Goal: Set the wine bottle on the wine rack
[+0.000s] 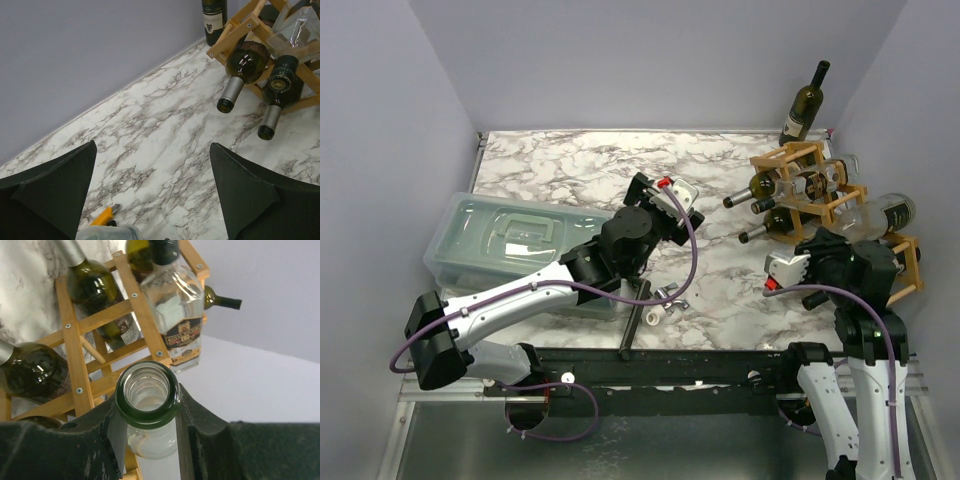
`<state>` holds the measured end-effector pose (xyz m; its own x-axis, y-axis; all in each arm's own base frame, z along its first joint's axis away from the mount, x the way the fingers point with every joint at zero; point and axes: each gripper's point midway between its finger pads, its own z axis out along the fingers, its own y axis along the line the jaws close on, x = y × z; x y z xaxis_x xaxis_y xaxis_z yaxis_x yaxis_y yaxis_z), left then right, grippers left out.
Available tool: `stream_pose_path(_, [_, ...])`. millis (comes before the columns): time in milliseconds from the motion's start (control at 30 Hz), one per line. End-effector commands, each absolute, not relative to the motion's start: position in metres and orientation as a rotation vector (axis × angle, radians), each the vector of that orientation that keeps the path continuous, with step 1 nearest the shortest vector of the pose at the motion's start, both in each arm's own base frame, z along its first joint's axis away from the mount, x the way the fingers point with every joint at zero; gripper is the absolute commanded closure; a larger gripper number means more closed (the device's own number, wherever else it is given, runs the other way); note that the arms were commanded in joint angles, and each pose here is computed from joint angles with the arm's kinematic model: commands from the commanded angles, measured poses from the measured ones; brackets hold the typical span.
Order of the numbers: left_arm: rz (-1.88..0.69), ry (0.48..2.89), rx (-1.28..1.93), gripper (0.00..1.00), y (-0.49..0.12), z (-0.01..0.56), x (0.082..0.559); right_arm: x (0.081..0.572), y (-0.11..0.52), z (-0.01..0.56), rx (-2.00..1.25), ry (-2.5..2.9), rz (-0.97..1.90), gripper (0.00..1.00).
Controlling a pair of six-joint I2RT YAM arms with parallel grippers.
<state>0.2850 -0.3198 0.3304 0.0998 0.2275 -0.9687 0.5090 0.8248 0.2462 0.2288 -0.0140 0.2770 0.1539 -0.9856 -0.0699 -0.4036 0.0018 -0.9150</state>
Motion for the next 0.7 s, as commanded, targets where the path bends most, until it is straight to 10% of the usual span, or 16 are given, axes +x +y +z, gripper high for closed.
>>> stream_pose_path(0, [-0.195,1.492,0.629,0.04,-0.320,0.321,0.288,0.215,-0.011,0.229,-1.704,1.437,-0.759,1.00])
stream_pose_path(667, [-0.156,1.508,0.662,0.04,-0.324,0.308,0.293,0.195,0.009,0.174,-1.871,1.402,-0.623,0.45])
